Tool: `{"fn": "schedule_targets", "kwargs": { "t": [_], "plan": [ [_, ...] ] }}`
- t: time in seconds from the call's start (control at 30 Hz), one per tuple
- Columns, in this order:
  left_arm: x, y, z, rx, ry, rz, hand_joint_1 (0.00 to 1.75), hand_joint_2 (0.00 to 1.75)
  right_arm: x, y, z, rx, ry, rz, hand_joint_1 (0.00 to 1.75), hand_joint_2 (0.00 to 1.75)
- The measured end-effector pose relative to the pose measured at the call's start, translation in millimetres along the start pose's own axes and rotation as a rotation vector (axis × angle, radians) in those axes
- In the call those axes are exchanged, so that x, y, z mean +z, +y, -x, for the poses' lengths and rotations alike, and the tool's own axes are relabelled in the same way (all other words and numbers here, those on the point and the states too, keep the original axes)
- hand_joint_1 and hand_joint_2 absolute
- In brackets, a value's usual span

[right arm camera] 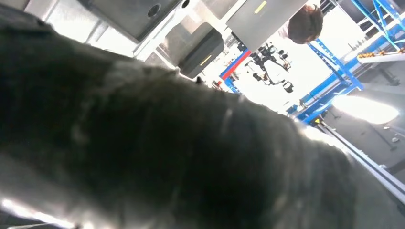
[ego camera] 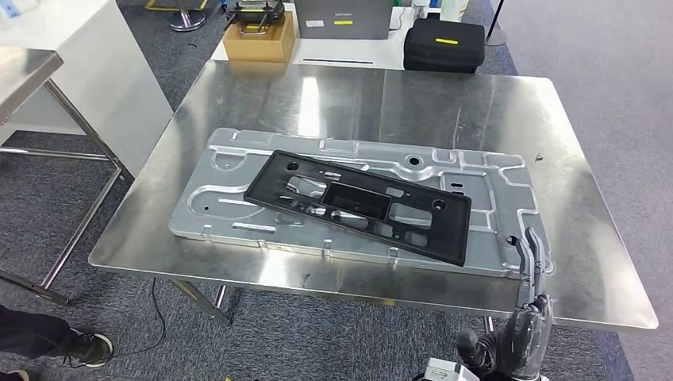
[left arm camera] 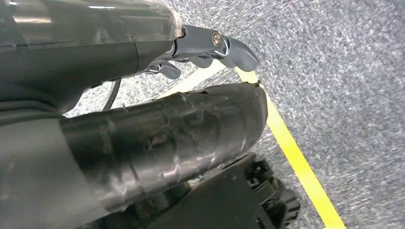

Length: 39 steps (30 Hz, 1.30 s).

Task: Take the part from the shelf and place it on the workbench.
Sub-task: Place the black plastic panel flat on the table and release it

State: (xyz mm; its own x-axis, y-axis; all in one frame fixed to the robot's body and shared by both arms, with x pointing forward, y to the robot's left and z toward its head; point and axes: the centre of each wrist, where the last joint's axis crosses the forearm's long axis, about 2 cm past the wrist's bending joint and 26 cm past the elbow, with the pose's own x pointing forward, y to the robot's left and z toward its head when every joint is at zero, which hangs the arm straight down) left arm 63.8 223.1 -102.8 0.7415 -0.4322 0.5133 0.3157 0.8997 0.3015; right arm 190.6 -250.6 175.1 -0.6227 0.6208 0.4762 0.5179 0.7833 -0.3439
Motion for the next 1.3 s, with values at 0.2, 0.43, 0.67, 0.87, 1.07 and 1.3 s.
{"fn": "schedule_targets", "kwargs": {
  "t": [0.2,0.43,0.67,0.87,1.07,1.3],
  "plan": [
    [1,0,3,0.009,0.012,-0.003,0.00,0.00,9,-3,0,-0.025,0.074,0.016,0.00,0.00],
    [3,0,6,0.022,0.028,-0.012,0.00,0.00,26,-9,-2,-0.039,0.130,0.037,0.00,0.00],
    [3,0,7,0.025,0.033,-0.023,0.00,0.00,31,-12,-3,-0.043,0.181,0.092,0.00,0.00],
    [3,0,7,0.025,0.041,-0.027,0.00,0.00,35,-14,-4,-0.044,0.215,0.126,0.00,0.00],
    [2,2,6,0.025,0.039,-0.033,0.00,0.00,37,-15,-4,-0.036,0.225,0.139,0.00,0.00],
    [2,2,7,0.026,0.041,-0.034,0.00,0.00,40,-17,-4,-0.025,0.229,0.136,0.00,0.00]
  ]
}}
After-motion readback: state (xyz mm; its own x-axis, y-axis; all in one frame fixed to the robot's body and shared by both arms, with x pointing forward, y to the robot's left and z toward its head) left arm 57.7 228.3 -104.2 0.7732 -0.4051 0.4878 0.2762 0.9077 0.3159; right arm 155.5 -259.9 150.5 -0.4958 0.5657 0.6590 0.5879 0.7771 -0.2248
